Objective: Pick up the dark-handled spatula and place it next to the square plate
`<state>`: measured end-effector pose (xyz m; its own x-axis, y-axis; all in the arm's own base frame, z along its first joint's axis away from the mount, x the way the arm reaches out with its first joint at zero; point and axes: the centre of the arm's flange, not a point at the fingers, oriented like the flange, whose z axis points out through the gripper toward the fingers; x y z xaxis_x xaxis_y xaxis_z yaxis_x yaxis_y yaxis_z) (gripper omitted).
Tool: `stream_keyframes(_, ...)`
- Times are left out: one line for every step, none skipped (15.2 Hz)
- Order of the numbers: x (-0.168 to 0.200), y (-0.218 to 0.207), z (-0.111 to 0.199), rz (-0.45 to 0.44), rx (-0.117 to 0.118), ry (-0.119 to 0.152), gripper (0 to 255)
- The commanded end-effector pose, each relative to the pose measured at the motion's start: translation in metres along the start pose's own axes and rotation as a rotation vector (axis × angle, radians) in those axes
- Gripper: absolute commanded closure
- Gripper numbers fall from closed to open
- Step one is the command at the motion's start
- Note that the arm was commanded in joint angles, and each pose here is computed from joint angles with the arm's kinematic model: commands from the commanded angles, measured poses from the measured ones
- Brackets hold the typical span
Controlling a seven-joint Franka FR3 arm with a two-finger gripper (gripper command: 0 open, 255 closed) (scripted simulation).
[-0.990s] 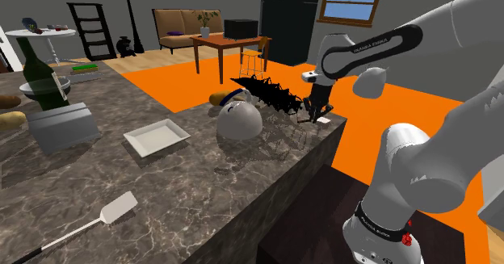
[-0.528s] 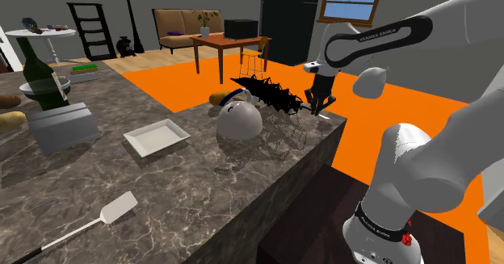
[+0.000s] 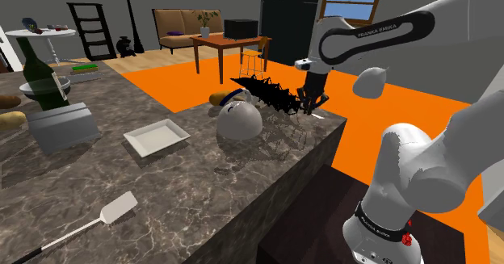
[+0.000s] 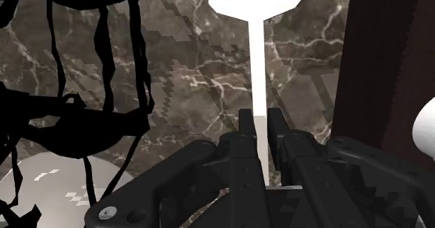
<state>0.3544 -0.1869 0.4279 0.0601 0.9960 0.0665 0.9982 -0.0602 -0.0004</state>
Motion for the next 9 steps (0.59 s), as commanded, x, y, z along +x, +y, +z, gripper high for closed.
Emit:
stream_keyframes(0.028, 0.004, 0.001, 0.001, 0.0, 0.0, 255)
stream_keyframes(0.041, 0.007, 0.002, 0.001, 0.0, 0.0, 255)
stream_keyframes(0.054, 0.009, 0.003, 0.001, 0.0, 0.0, 255)
stream_keyframes(0.066, 0.012, 0.004, 0.001, 0.0, 0.0, 255)
stream_keyframes(0.079, 0.014, 0.005, 0.001, 0.0, 0.0, 255)
stream_keyframes(0.092, 0.017, 0.005, 0.001, 0.0, 0.0, 255)
stream_keyframes(0.105, 0.019, 0.006, 0.001, 0.0, 0.0, 255)
stream_keyframes(0.118, 0.022, 0.007, 0.001, 0.0, 0.0, 255)
stream_keyframes(0.131, 0.024, 0.008, 0.001, 0.0, 0.0, 255)
